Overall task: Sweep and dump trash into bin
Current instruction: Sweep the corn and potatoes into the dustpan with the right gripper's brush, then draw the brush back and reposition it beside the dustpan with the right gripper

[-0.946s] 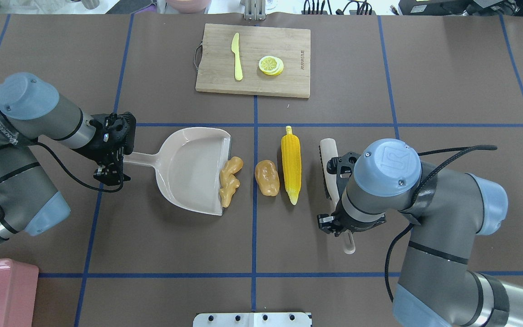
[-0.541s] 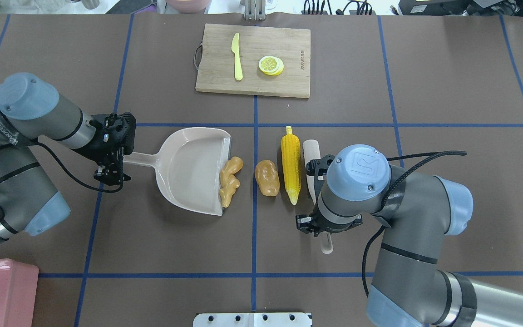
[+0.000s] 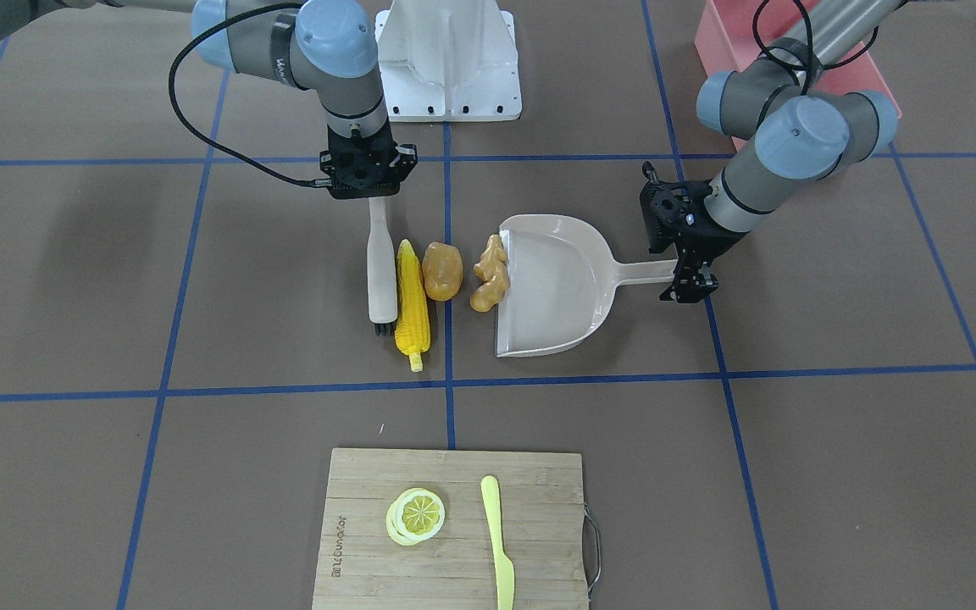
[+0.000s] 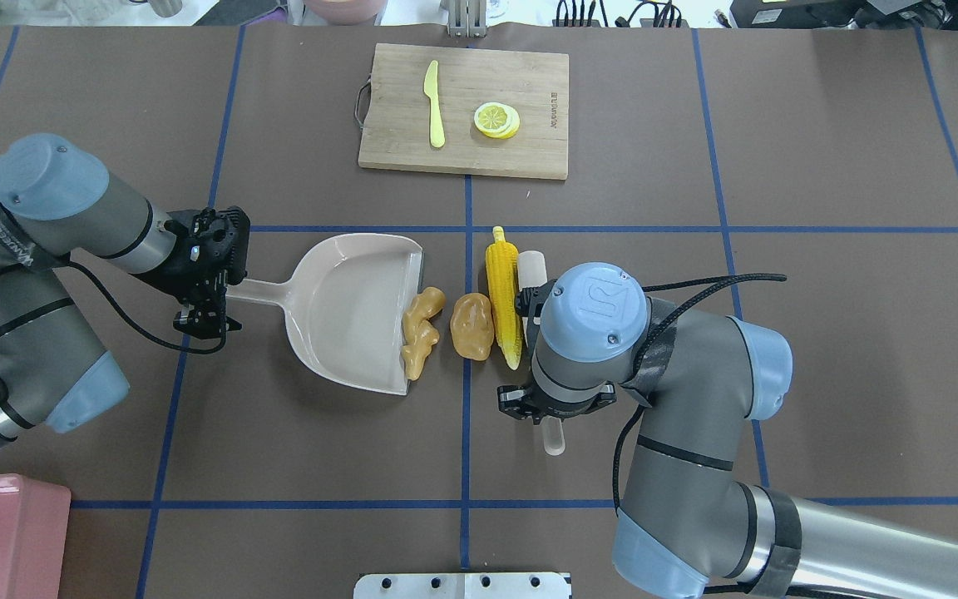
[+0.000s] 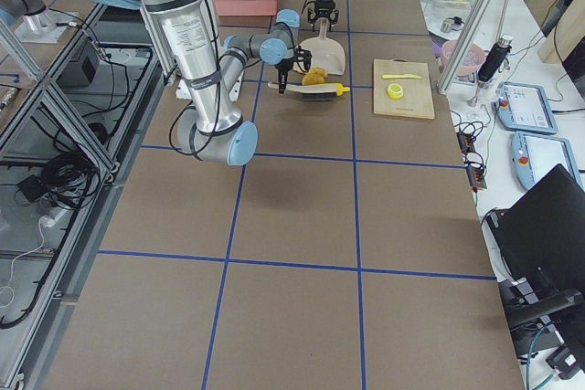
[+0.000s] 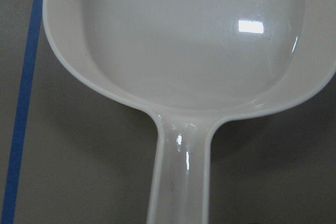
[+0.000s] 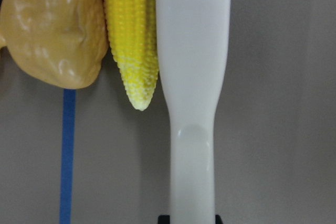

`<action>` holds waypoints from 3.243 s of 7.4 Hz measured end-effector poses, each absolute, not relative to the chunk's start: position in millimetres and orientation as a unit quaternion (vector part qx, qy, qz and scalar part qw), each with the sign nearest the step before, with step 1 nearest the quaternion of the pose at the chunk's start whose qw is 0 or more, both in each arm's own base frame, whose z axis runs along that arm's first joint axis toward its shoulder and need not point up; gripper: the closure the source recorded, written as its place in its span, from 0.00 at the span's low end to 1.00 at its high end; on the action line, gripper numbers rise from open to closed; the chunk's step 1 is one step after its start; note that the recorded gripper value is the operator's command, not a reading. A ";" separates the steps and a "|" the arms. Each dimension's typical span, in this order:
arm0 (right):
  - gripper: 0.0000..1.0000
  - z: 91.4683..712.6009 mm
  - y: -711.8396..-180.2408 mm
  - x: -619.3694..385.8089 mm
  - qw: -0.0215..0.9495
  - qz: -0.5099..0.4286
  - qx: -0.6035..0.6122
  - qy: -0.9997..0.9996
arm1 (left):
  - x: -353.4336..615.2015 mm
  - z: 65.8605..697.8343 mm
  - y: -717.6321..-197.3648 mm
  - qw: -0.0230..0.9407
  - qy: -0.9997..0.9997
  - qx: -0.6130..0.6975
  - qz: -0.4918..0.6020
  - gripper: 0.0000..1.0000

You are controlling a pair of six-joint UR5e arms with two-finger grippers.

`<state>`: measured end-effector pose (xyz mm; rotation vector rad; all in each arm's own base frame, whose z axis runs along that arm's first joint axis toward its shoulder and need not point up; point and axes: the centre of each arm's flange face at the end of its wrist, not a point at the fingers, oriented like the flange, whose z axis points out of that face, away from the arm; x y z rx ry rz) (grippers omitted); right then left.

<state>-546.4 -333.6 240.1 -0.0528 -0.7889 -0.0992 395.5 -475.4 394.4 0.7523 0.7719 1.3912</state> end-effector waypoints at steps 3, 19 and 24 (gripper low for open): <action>1.00 221.2 -341.0 -573.5 0.910 -0.043 -0.024 -0.412 | 394.9 393.5 -474.7 0.638 0.339 0.329 0.608 0.41; 1.00 124.9 -305.9 -646.2 0.798 -0.006 -0.043 -0.601 | 394.2 398.6 -472.2 0.632 0.339 0.338 0.610 0.71; 1.00 141.4 -304.6 -637.9 0.796 -0.006 -0.042 -0.604 | 393.6 397.0 -471.5 0.631 0.340 0.340 0.609 0.39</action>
